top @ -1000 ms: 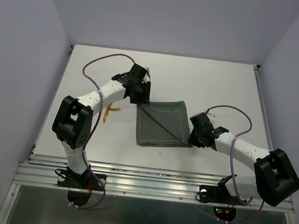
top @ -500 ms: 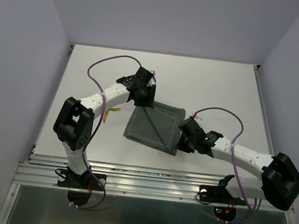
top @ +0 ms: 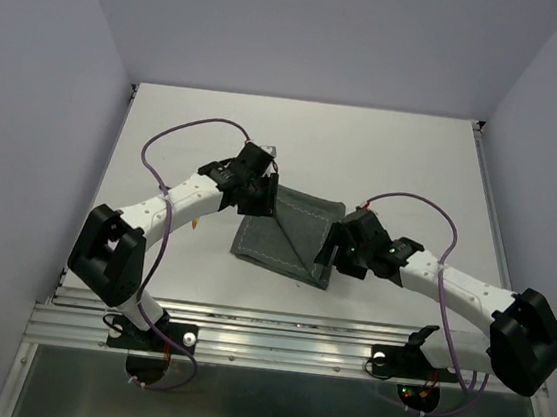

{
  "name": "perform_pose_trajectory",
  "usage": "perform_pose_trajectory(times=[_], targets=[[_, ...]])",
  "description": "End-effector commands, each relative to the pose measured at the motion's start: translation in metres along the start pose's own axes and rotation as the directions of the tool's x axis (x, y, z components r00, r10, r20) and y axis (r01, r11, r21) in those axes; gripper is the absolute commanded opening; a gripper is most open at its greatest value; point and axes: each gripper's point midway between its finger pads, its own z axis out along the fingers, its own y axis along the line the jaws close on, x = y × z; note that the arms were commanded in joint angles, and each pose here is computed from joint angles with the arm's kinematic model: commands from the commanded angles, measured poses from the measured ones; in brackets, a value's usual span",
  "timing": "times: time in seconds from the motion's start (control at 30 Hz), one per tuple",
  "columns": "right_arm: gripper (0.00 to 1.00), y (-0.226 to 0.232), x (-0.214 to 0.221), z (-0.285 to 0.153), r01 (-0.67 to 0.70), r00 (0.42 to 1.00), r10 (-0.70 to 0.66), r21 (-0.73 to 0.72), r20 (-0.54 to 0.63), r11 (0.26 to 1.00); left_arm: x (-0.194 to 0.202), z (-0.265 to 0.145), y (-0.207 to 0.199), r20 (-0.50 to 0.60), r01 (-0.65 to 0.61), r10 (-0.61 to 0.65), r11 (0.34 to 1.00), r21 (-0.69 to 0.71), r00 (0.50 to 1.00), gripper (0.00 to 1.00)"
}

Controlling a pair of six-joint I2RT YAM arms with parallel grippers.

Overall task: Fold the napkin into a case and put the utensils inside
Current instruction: Smooth out the top corner of the smaller-rectangle-folded napkin at the center of the board.

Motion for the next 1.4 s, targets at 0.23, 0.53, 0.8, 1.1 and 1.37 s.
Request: perform_pose_trajectory(times=[0.23, 0.53, 0.8, 1.1, 1.37], targets=[[0.6, -0.013, 0.039, 0.025, -0.077, 0.992, 0.072, -0.039, -0.103, 0.996, 0.004, -0.008, 0.002, 0.022, 0.01, -0.01, 1.0, -0.002, 1.0, 0.54], [0.39, -0.018, 0.045, 0.033, -0.118, 0.988, 0.113, -0.04, -0.104, 0.992, 0.007, -0.004, 0.001, 0.012, 0.008, -0.008, 1.0, -0.006, 1.0, 0.54], [0.52, -0.021, 0.048, 0.036, -0.107, 0.988, 0.103, -0.025, -0.116, 0.994, 0.01, -0.002, 0.003, 0.006, 0.006, -0.006, 1.0, -0.008, 1.0, 0.54], [0.33, -0.039, 0.05, 0.043, -0.072, 0.99, 0.08, 0.071, -0.116, 0.995, 0.012, 0.002, 0.004, 0.0, 0.005, -0.005, 1.0, -0.008, 1.0, 0.54], [0.01, -0.03, 0.032, 0.031, -0.094, 0.994, 0.096, 0.052, -0.051, 0.994, 0.012, 0.004, 0.003, -0.004, -0.001, 0.001, 1.0, -0.005, 1.0, 0.54]])
